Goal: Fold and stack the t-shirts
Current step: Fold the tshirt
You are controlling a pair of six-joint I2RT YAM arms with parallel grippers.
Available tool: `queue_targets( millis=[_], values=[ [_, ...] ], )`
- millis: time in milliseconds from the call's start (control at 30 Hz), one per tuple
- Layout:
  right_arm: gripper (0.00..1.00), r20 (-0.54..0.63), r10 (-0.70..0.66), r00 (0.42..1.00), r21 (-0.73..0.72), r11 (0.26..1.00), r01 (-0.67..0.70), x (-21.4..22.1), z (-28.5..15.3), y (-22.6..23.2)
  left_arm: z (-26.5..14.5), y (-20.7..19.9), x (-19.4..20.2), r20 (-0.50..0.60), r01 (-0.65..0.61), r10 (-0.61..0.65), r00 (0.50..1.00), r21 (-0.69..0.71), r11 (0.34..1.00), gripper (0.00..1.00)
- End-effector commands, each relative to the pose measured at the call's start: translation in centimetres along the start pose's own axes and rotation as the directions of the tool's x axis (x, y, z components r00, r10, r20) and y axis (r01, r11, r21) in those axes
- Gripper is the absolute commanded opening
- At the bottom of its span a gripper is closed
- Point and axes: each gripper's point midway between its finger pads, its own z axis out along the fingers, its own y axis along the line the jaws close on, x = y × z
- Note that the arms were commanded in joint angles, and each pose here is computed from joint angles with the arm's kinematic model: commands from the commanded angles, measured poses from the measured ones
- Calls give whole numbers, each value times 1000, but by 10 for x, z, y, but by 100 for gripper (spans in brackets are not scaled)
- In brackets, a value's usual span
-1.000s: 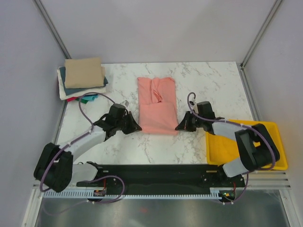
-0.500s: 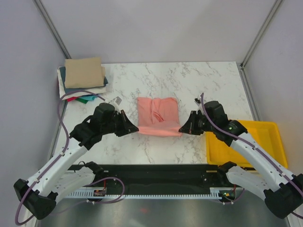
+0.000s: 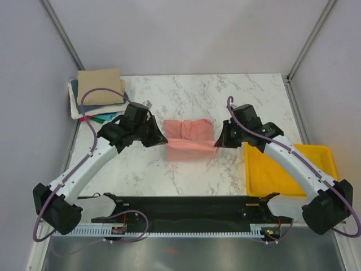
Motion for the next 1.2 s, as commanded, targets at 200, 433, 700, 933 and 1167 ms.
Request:
queue_targets(
  millis=[200,433,700,933,1167],
  values=[
    [0,33,-72,997,72,995,69,-63,25,-12,11,-5,-66,81,-68,70,994,-29,997,2],
    [0,0,-78,997,62,995,78,-95,60,-18,41,6,-108,64,-73,77,995,-65,995,2],
    [0,-64,-36,997,68,997,40,-123,122,-43,123,33,-143,-35,-60,57,998,-110,992,2],
    [17,-99,16,995,34,999,-12,-146,168,-66,173,48,-171,-64,-40,33,997,-108,993,2],
    [63,40,73,997,-45,996,-71,-227,149,-66,184,54,-211,-57,50,-54,997,-78,996,45]
  ],
)
